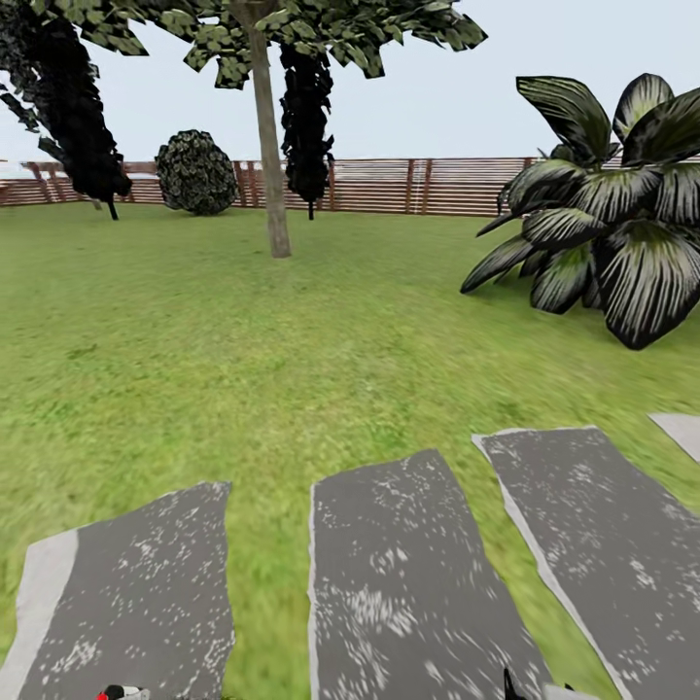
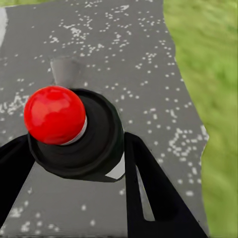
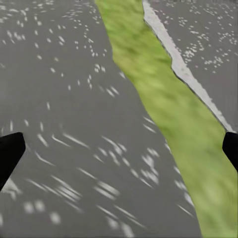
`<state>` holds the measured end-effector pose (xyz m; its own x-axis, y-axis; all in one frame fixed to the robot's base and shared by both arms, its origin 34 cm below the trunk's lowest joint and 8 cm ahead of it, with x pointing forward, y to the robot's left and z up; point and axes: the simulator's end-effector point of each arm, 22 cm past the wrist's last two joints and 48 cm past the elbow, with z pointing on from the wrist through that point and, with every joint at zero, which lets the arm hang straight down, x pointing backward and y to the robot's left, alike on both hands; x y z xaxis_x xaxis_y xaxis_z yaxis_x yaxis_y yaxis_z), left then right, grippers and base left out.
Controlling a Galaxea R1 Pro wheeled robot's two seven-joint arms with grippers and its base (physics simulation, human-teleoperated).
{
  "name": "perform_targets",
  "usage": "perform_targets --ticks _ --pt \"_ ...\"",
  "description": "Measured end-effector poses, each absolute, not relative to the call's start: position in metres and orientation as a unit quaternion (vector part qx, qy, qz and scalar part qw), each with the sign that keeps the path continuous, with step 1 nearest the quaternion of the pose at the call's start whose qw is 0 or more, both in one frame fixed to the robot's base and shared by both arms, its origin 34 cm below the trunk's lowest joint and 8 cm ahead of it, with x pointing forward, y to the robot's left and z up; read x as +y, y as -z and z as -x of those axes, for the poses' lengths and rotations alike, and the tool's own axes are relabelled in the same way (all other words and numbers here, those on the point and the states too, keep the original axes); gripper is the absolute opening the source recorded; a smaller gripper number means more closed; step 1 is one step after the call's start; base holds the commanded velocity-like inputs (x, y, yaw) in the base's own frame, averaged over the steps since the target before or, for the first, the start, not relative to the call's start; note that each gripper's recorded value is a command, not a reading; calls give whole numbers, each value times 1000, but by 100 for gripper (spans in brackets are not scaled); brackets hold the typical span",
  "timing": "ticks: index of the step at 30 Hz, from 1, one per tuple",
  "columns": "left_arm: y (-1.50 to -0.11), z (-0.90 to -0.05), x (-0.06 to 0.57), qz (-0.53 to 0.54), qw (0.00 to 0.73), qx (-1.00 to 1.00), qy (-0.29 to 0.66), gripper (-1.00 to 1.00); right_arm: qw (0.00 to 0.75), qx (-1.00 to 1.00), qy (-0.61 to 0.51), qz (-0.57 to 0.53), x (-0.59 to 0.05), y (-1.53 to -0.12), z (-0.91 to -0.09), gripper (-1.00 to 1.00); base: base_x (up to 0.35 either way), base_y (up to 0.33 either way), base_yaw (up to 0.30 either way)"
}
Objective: Pick up the pesticide atomizer in the garden and spray insectifuge to fully cover both potted plants in the garden.
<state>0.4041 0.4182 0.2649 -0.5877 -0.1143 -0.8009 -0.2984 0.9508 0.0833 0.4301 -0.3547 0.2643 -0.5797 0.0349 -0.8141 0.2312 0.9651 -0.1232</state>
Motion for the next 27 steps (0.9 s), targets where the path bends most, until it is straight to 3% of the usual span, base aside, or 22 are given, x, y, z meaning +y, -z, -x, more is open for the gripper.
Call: perform_targets --ticks 7,27 --pt "-266 -405 418 118 441 884 -105 -100 455 883 104 -52 -348 -265 -433 100 0 74 266" --pt "-268 -407 418 119 444 882 -104 -100 458 884 97 -6 -335 -267 -437 100 8 299 270"
